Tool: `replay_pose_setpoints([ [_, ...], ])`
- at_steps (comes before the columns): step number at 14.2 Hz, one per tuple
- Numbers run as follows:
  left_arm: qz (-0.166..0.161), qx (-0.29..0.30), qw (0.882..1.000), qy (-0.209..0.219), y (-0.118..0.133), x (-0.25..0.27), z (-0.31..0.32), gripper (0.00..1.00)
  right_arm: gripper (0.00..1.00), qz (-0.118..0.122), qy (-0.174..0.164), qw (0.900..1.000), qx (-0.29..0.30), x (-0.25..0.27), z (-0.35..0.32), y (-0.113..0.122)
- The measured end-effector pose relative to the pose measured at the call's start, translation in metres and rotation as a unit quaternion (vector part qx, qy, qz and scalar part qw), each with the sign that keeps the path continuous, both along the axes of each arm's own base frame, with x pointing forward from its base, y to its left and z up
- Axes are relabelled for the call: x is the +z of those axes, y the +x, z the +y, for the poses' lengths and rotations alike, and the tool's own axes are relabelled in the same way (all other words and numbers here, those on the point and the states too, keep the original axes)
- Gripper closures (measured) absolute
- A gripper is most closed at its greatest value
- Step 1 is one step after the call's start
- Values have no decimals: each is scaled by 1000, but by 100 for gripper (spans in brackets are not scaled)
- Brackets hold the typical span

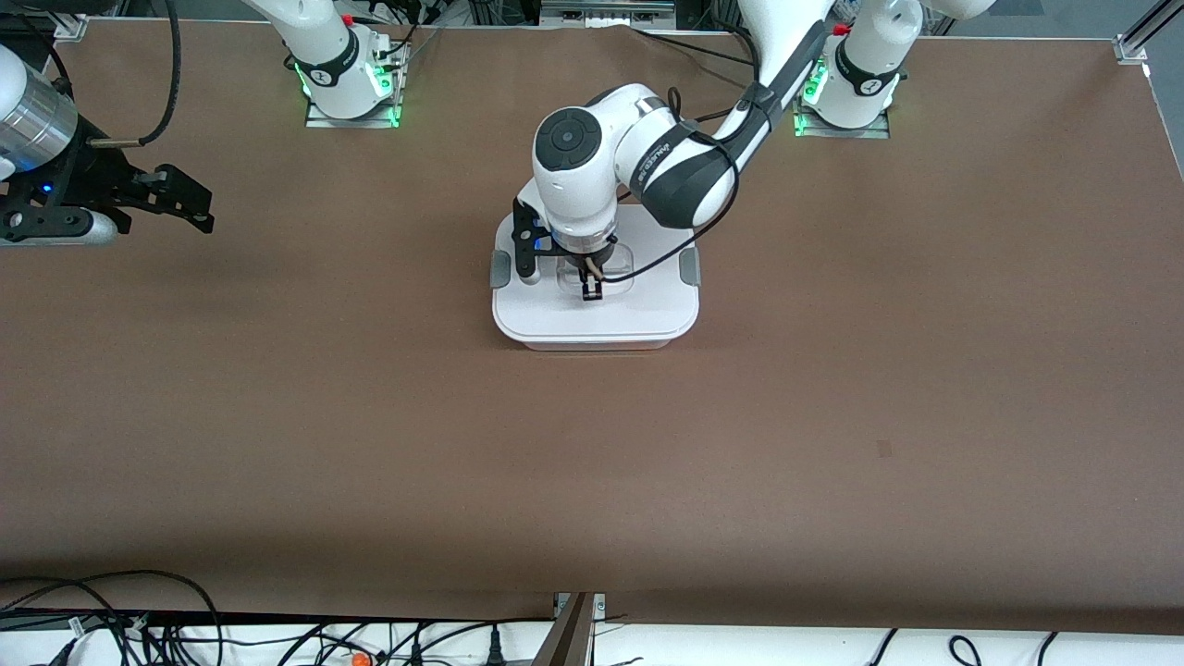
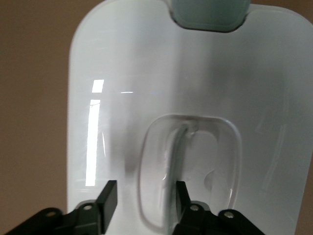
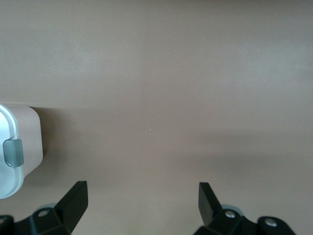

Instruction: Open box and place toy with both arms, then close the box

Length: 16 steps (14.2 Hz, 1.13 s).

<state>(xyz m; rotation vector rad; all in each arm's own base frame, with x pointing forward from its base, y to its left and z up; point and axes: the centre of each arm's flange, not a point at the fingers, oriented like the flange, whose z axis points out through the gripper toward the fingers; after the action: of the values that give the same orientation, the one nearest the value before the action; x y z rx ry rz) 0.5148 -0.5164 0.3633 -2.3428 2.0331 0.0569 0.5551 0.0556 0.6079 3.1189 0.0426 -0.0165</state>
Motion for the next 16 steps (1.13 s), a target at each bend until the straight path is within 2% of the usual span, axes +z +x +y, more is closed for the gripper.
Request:
replay_pose_setpoints([
  [4,0,66,998,18,62,50,68,1,0,1,0,1000,0,0,0,0],
  [7,-34,149,988,24,130,82,162,0,0,1,0,1000,0,-1,0,0],
  [9,-49,198,979,18,163,105,228,0,0,2,0,1000,0,-1,0,0],
  [11,-60,229,971,15,177,123,271,0,0,3,0,1000,0,-1,0,0],
  [16,-87,296,951,11,194,164,366,0,0,4,0,1000,0,-1,0,-1],
])
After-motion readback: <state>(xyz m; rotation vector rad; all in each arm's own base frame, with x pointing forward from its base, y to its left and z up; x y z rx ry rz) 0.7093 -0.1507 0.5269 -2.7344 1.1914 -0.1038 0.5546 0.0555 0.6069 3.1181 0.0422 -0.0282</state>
